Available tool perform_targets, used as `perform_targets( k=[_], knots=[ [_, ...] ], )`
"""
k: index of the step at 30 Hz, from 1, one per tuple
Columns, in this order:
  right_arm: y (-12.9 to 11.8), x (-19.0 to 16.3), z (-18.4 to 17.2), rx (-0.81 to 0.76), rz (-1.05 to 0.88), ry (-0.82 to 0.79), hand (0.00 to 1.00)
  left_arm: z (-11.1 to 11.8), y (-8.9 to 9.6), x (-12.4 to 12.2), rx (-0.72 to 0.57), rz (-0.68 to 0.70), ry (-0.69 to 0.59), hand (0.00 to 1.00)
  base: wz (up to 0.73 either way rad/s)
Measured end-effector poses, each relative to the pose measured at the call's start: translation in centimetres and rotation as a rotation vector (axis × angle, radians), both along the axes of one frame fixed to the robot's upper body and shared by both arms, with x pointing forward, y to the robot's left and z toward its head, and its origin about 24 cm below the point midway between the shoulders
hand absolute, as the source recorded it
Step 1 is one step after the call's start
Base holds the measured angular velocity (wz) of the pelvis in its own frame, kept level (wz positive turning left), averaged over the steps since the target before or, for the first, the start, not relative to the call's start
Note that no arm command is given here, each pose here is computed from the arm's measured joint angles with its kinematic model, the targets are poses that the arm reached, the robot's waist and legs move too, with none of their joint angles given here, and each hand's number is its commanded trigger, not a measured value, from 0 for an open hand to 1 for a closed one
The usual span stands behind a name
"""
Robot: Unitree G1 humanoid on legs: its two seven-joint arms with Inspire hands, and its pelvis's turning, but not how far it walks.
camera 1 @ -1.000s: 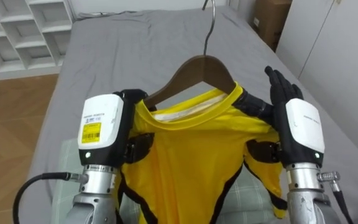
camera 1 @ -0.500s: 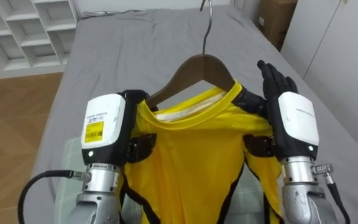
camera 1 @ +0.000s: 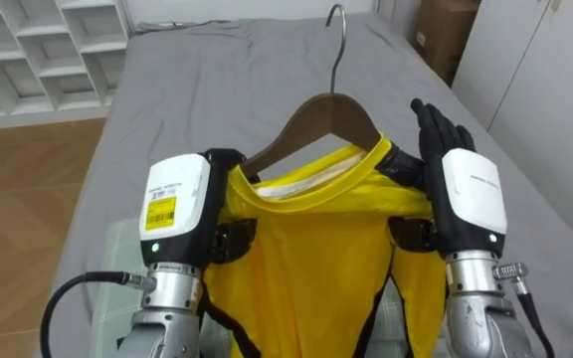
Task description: Hang clothes
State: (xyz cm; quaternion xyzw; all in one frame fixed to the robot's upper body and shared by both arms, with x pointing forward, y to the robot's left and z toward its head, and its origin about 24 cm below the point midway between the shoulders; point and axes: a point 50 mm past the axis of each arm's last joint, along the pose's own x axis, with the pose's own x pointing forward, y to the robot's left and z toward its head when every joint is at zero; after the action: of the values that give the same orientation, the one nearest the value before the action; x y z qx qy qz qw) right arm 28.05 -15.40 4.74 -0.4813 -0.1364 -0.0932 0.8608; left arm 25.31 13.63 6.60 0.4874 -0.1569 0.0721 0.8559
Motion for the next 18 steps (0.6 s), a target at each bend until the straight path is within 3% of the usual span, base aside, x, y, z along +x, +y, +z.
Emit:
perform_targets(
  k=[8,9,10,11,12,14,18],
  knots=[
    [0.1,0.0,-0.7,0.010,-0.023,0.036,0.00,-0.3,-0.1,0.1,0.008,-0.007,0.043,1.00,0.00],
    [0.1,0.0,-0.7,0.010,-0.024,0.038,0.05,-0.3,-0.2,0.1,0.008,-0.008,0.045,1.00,0.00],
    [0.1,0.0,-0.8,0.010,-0.028,0.042,0.18,-0.3,-0.2,0.1,0.008,-0.011,0.048,1.00,0.00],
    [0.1,0.0,-0.9,0.012,-0.030,0.047,0.43,-0.4,-0.3,0.0,0.008,-0.012,0.053,1.00,0.00],
    [0.0,0.0,-0.9,0.016,-0.031,0.050,0.50,-0.4,-0.3,0.0,0.008,-0.010,0.056,1.00,0.00],
    [0.3,0.3,-1.1,0.012,-0.025,0.068,1.00,-0.5,-0.2,0.1,0.011,-0.002,0.067,1.00,0.00],
    [0.5,0.3,-1.2,0.004,-0.022,0.084,1.00,-0.6,-0.2,0.1,0.013,0.004,0.079,1.00,0.00]
  ],
)
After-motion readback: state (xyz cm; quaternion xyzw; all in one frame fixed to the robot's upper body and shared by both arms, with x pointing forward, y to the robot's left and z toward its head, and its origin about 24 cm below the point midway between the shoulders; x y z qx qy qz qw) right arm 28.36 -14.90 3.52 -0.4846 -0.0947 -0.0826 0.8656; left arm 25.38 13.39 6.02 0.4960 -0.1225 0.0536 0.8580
